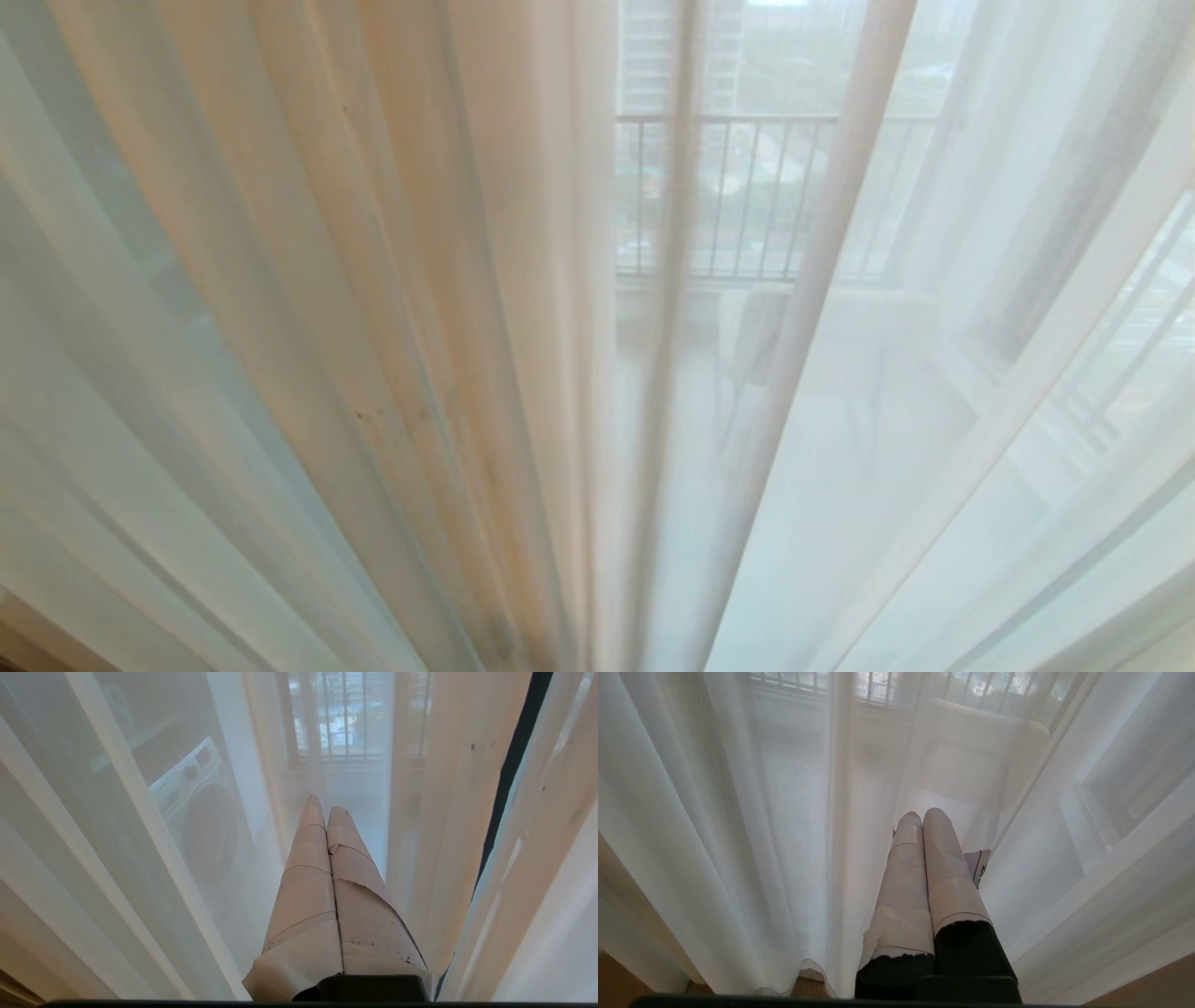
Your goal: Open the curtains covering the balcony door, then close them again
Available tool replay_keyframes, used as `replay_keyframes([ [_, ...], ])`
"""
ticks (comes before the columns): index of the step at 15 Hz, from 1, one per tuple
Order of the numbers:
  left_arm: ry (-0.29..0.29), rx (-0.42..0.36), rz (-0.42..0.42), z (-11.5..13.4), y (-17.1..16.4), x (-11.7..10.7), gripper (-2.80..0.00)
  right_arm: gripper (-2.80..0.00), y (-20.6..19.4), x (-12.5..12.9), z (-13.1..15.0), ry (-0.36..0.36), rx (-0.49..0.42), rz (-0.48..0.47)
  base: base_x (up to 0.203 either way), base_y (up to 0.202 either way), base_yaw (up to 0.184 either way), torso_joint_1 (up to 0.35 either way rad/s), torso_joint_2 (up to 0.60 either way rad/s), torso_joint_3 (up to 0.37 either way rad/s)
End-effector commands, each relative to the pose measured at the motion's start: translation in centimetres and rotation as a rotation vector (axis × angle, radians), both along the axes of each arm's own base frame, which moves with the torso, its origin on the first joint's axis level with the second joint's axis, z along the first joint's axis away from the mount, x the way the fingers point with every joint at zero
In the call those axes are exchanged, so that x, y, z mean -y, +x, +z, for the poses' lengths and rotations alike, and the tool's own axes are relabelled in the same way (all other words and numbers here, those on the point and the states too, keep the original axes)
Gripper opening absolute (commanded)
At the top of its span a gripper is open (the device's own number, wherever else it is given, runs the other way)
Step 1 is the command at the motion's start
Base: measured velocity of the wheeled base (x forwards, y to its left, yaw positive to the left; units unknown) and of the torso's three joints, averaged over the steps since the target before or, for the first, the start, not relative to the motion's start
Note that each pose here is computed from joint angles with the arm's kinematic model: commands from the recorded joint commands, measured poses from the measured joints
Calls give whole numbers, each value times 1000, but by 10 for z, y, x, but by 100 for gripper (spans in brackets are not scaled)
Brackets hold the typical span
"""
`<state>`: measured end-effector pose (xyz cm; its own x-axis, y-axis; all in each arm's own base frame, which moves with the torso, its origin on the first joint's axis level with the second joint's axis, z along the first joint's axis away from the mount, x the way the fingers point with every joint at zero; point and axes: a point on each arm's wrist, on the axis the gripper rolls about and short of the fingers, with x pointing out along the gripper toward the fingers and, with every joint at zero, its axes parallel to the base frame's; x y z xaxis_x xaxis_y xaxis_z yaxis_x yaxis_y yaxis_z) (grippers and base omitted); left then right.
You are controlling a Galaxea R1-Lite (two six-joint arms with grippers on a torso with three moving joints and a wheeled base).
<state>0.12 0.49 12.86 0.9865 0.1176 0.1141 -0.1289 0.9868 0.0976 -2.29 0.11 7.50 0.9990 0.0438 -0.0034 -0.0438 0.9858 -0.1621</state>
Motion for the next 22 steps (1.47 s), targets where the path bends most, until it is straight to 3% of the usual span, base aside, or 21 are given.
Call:
replay_keyframes([
  [1,-2,-19,-3,-11,2,0,-280,-280,0,0,0,-1,-1,1,0,0,0,0,0,0],
  [7,-56,-129,26,-24,1,1,-280,-280,0,0,0,-1,-1,1,0,0,0,0,0,0],
  [13,-56,-92,-81,-48,-22,4,-280,-280,0,0,0,-1,-1,1,0,0,0,0,0,0],
  [15,-61,-115,-108,-53,-24,5,-280,-280,0,0,0,-1,-1,1,0,0,0,0,0,0],
  [22,-68,-113,-105,-53,-24,5,-280,-280,0,0,0,-1,-1,1,0,0,0,0,0,0],
])
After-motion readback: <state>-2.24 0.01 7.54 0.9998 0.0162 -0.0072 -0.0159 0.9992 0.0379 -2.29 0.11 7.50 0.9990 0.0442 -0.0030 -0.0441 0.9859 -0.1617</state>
